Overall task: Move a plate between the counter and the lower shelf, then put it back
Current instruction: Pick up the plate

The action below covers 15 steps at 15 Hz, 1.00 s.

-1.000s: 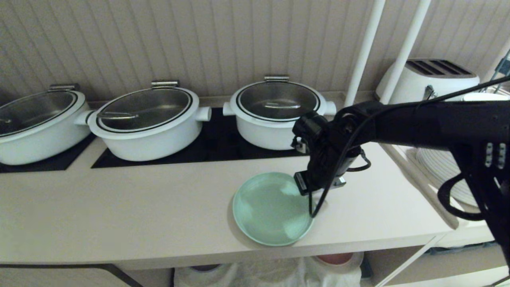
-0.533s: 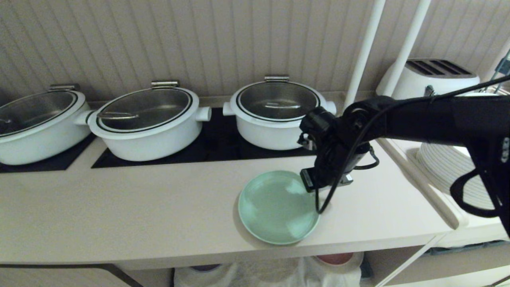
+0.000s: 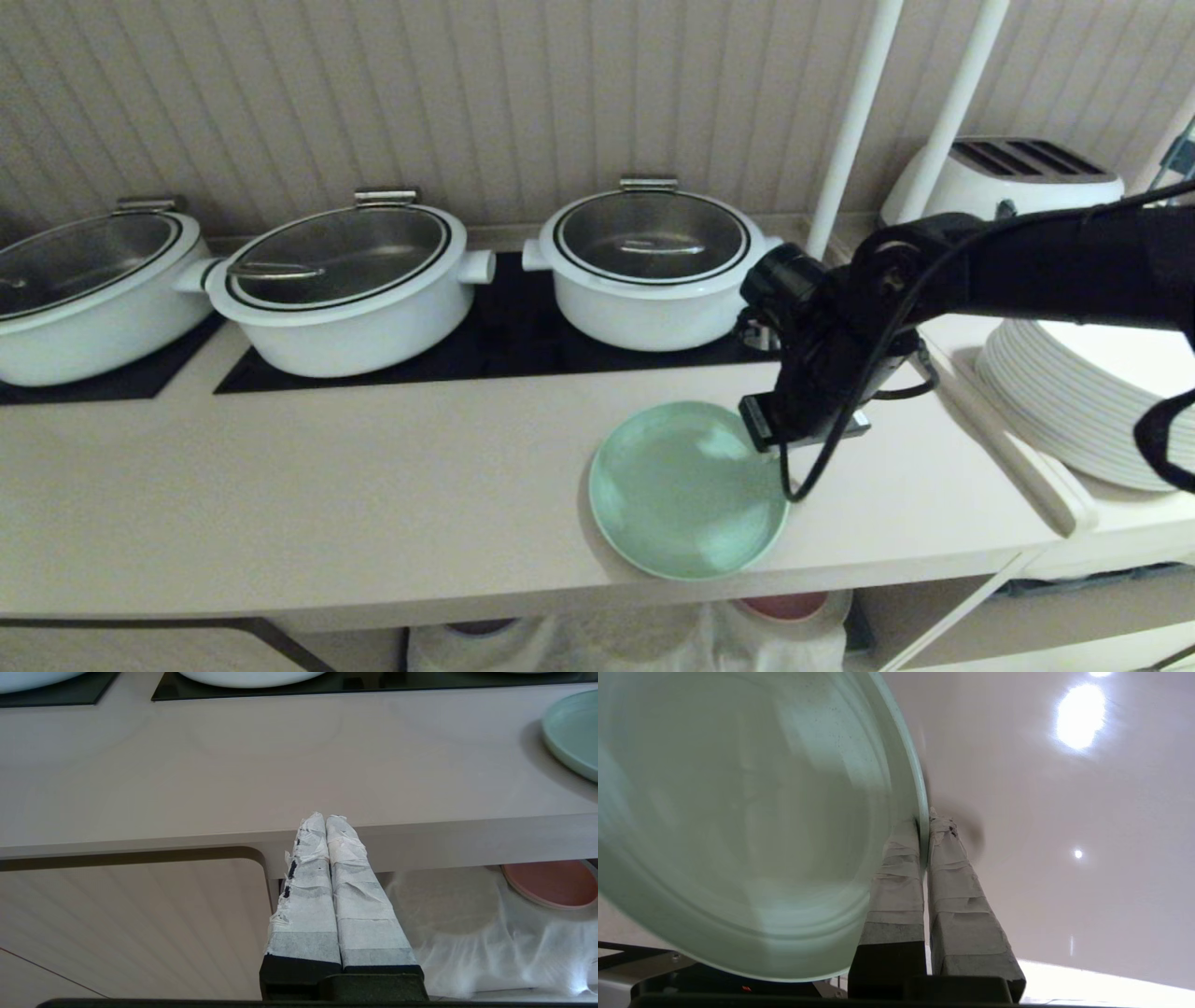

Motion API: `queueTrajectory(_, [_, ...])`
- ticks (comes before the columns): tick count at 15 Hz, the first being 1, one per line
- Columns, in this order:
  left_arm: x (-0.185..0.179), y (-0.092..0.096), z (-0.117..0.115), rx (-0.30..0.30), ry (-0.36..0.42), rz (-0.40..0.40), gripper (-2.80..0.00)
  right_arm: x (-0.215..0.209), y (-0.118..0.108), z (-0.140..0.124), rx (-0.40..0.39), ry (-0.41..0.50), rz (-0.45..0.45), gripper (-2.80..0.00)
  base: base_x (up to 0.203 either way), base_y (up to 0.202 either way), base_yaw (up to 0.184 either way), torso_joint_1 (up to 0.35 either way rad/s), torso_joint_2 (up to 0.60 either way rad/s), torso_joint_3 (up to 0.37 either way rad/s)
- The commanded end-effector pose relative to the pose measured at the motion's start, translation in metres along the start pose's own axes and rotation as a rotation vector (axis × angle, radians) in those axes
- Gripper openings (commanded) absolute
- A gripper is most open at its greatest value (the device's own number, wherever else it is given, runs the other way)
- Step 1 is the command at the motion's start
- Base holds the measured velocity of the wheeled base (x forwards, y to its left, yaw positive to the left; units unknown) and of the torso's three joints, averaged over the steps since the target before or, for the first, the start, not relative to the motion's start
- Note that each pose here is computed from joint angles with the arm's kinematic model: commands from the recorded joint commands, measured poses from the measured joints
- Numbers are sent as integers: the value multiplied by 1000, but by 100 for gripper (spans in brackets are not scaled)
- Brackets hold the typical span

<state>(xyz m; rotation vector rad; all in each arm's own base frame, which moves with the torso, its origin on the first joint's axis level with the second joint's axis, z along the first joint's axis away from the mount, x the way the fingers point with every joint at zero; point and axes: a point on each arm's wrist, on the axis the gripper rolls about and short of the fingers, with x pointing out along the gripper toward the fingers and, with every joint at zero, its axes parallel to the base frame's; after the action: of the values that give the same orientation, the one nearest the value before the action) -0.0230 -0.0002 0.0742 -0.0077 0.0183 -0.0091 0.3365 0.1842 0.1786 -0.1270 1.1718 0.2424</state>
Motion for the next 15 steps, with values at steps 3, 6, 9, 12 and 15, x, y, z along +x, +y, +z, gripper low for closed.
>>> queueTrajectory(3, [0, 0, 0, 0, 0, 0, -280, -25, -17, -10, 34, -23, -10, -280, 0, 0, 0, 0, 0, 0])
queueTrajectory(6, [0, 0, 0, 0, 0, 0, -280, -39, -29, -23, 53, -22, -21, -280, 0, 0, 0, 0, 0, 0])
queueTrajectory(9, [0, 0, 0, -1, 0, 0, -280, -53, -37, -41, 66, -16, -28, -280, 0, 0, 0, 0, 0, 0])
queueTrajectory(12, [0, 0, 0, 0, 0, 0, -280, -69, -47, -61, 83, -20, -34, -280, 0, 0, 0, 0, 0, 0])
queueTrajectory(15, [0, 0, 0, 0, 0, 0, -280, -77, -60, -86, 115, -11, -48, -280, 0, 0, 0, 0, 0, 0])
